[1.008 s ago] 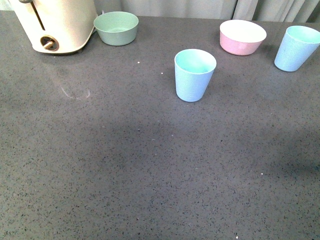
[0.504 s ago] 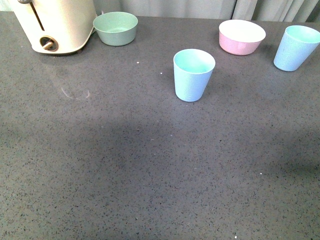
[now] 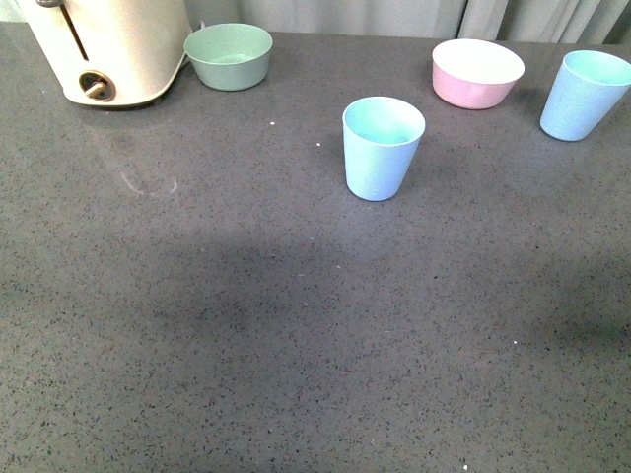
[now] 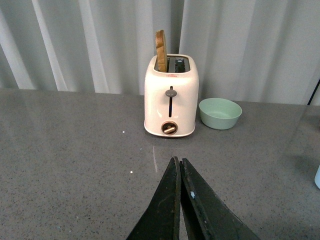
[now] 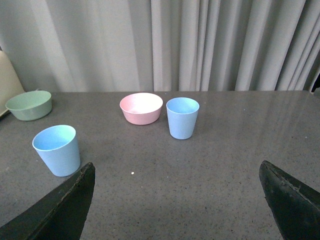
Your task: Stack blue cups with both arms
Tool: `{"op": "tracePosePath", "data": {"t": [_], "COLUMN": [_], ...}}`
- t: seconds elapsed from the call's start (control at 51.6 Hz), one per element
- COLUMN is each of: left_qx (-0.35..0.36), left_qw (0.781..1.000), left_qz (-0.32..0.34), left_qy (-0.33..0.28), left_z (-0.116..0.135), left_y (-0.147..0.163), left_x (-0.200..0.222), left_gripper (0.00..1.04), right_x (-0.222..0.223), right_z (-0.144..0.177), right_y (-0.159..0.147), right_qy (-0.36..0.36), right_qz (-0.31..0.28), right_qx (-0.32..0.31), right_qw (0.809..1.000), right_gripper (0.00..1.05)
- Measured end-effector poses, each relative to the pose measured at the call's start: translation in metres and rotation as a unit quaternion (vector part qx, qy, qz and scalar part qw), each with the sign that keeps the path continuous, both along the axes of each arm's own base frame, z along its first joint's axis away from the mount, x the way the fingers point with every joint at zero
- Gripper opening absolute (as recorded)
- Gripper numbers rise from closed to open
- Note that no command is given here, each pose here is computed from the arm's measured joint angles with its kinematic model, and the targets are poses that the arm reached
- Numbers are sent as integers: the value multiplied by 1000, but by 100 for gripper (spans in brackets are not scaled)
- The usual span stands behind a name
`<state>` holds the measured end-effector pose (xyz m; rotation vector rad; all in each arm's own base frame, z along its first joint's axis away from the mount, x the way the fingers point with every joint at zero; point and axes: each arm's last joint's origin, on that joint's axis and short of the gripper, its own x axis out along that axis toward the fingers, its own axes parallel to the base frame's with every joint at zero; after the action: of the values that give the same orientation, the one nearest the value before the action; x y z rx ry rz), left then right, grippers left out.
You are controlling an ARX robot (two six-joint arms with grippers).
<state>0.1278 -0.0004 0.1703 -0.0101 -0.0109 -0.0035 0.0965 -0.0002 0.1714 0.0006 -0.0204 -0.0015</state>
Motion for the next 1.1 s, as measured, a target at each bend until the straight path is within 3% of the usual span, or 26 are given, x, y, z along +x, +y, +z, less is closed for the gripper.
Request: {"op": "tracePosePath", "data": {"t": [1.104], "left_qx": [0], "left_qw": [1000], "left_qz": [0], "left_qy": [0], "left_z": [-2], "left_y": [0], "left_x": [-31], "left_gripper": [2], "right_x": [0], "right_z": [0], "right_y": [0], "right_qy": [0], "right_qz": [0], "right_qx": [0], "right_qw": [1000], "right_gripper": [96]}}
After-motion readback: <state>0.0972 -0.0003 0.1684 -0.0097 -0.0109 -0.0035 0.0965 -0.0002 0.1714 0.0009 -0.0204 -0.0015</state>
